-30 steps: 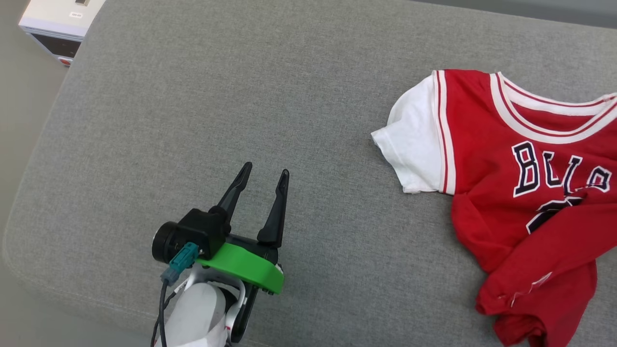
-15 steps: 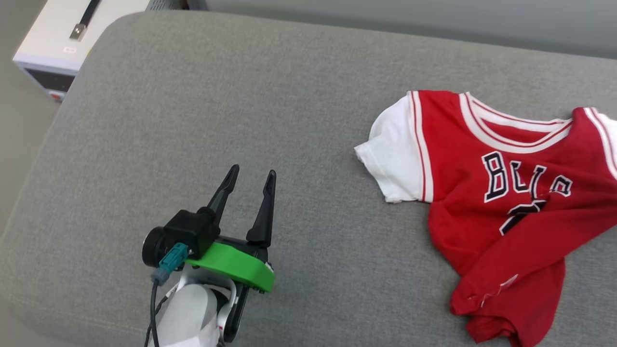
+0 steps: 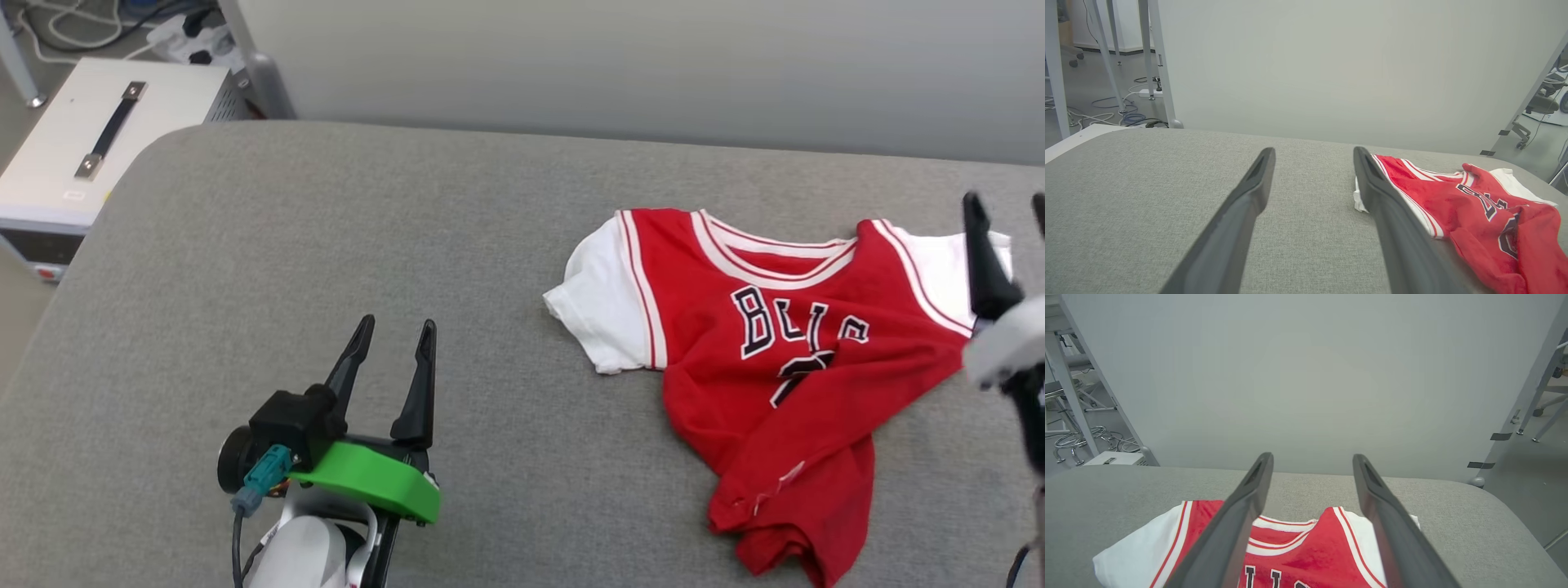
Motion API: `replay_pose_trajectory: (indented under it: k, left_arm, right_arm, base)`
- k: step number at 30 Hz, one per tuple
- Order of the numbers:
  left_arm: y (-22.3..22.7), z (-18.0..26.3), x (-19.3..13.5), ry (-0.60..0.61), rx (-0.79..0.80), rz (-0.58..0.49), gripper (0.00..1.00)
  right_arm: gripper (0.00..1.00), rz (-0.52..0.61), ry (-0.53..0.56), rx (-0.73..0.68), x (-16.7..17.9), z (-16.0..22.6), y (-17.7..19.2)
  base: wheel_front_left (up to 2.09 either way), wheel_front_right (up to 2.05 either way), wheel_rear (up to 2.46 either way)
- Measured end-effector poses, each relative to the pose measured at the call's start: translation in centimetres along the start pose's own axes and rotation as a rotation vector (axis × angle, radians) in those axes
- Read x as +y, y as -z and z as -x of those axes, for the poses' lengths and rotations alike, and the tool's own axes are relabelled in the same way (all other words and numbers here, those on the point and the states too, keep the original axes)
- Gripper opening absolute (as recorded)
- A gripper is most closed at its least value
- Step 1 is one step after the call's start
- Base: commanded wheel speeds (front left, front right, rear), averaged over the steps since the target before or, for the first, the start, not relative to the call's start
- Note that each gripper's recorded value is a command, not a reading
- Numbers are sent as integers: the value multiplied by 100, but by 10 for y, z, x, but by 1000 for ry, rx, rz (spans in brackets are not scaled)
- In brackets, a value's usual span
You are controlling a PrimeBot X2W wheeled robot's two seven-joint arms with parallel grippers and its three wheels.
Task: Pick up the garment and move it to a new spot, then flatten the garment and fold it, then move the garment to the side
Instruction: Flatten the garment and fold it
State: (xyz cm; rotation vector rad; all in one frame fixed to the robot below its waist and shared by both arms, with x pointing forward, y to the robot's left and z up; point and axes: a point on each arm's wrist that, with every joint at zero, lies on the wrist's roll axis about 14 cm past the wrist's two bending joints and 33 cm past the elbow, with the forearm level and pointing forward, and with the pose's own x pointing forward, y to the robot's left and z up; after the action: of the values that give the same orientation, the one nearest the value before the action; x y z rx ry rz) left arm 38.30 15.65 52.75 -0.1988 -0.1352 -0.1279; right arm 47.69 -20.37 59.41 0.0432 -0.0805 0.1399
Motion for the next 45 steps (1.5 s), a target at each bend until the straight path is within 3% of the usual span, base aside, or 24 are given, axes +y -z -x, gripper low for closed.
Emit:
replay_pose_trajectory:
  k: [11, 30, 37, 42, 45]
  left_arm:
    - [2, 1, -17, 41, 0, 50, 100]
    - [26, -5, -33, 87, 71, 90, 100]
    - [35, -65, -57, 193, 233, 68, 100]
    - [86, -80, -71, 251, 625, 44, 100]
    - [102, -88, -68, 246, 758, 4, 100]
  right_arm:
    - [100, -94, 58, -175, 12, 80, 8]
    - [100, -128, 92, -171, 18, 94, 24]
    - [100, -108, 93, -129, 16, 88, 35]
    - [100, -99, 88, -108, 16, 80, 42]
    - [100, -99, 82, -100, 17, 76, 45]
  base:
    - [0, 0, 0]
    - [0, 0, 0]
    - [0, 0, 0]
    - [0, 0, 0]
    - [0, 0, 0]
